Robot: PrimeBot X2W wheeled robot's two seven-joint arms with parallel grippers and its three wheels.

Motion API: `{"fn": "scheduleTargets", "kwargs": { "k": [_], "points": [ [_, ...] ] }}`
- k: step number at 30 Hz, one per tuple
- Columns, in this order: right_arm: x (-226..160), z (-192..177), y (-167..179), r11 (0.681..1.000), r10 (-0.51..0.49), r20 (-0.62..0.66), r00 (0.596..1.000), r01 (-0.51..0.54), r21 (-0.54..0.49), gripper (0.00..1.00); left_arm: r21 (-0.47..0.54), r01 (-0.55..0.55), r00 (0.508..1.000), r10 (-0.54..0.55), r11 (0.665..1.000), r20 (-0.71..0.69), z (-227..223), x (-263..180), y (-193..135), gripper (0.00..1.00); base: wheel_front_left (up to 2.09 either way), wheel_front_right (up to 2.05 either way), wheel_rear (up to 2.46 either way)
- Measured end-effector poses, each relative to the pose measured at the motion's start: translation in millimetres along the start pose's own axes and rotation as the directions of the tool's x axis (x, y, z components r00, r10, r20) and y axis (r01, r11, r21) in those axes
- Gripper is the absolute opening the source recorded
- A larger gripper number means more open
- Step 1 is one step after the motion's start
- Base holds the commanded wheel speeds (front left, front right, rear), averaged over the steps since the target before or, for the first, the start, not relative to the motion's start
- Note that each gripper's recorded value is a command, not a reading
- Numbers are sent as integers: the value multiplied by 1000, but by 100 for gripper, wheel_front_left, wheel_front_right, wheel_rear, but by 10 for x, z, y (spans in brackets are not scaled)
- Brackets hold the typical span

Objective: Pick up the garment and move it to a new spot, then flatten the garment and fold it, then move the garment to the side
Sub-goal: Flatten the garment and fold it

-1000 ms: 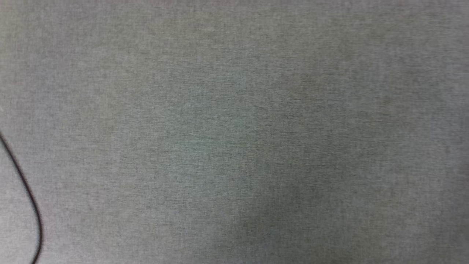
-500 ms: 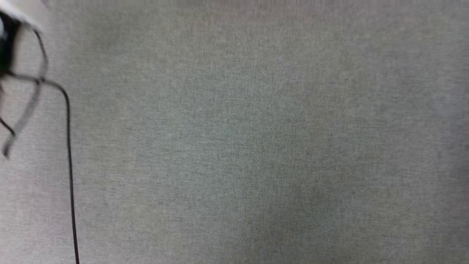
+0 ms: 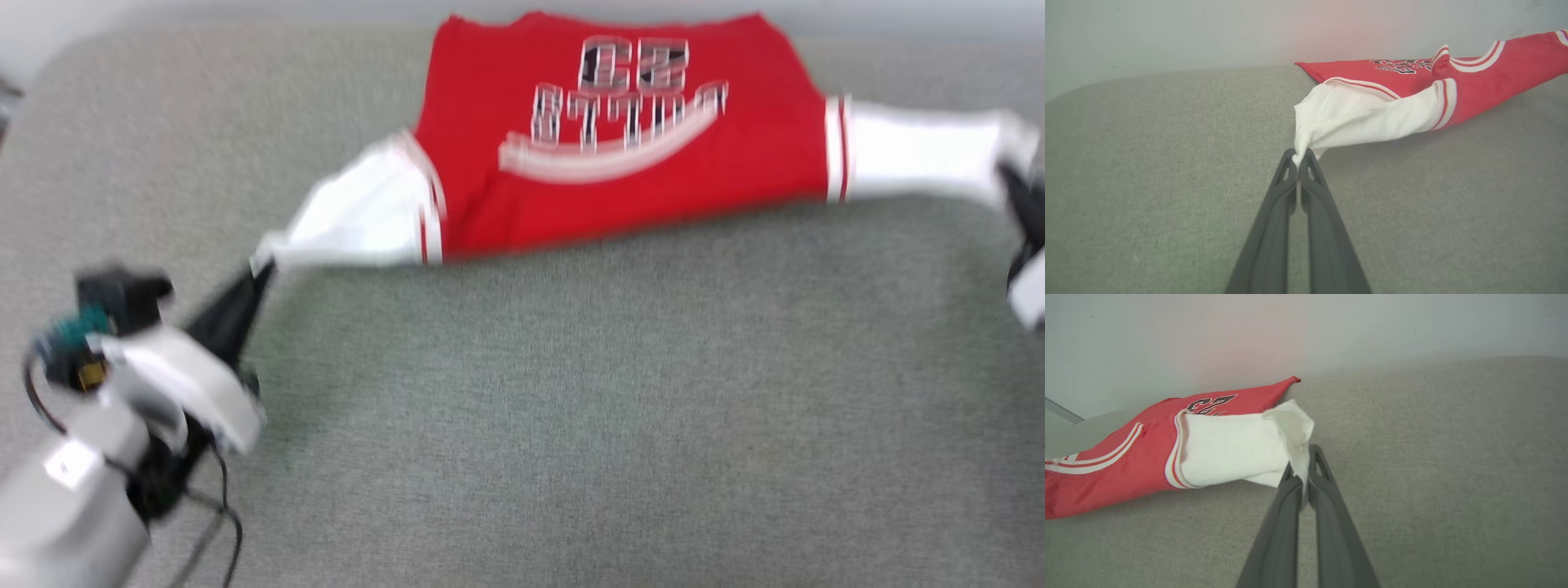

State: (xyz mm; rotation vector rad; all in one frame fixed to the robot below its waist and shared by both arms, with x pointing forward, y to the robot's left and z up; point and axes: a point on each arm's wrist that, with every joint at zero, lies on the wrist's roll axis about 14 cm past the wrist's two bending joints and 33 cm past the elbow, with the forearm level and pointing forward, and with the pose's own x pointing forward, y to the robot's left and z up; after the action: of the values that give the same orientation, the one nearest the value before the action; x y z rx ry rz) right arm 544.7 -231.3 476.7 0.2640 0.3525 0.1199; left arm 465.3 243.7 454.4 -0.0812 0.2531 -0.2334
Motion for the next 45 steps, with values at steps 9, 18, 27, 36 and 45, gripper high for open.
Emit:
{"fn": "scheduleTargets", "kwargs": {
  "k": [9, 18, 27, 36, 45],
  "points": [
    [-722, -554, -28, 996, 28, -162, 986, -41, -82, 0, -80, -49, 991, 39, 996, -127, -512, -642, -150, 0, 0, 0, 0],
    [-1319, -889, -144, 985, 19, -259, 966, -62, -159, 0, -109, -68, 983, 47, 992, -180, -720, -1025, -287, 0, 0, 0, 0],
    [-1864, -1279, -277, 996, 3, -392, 920, -38, -83, 0, -149, -88, 963, 46, 985, -264, -905, -1434, -390, 0, 0, 0, 0],
    [-2010, -1468, -327, 999, -6, -464, 886, -13, -37, 61, -205, -32, 963, -25, 978, -267, -883, -1455, -740, 0, 0, 0, 0],
    [-1541, -890, -195, 997, 37, -401, 915, -59, -42, 100, -204, 28, 970, -76, 979, -231, -577, -1332, -932, 0, 0, 0, 0]
  ]
}}
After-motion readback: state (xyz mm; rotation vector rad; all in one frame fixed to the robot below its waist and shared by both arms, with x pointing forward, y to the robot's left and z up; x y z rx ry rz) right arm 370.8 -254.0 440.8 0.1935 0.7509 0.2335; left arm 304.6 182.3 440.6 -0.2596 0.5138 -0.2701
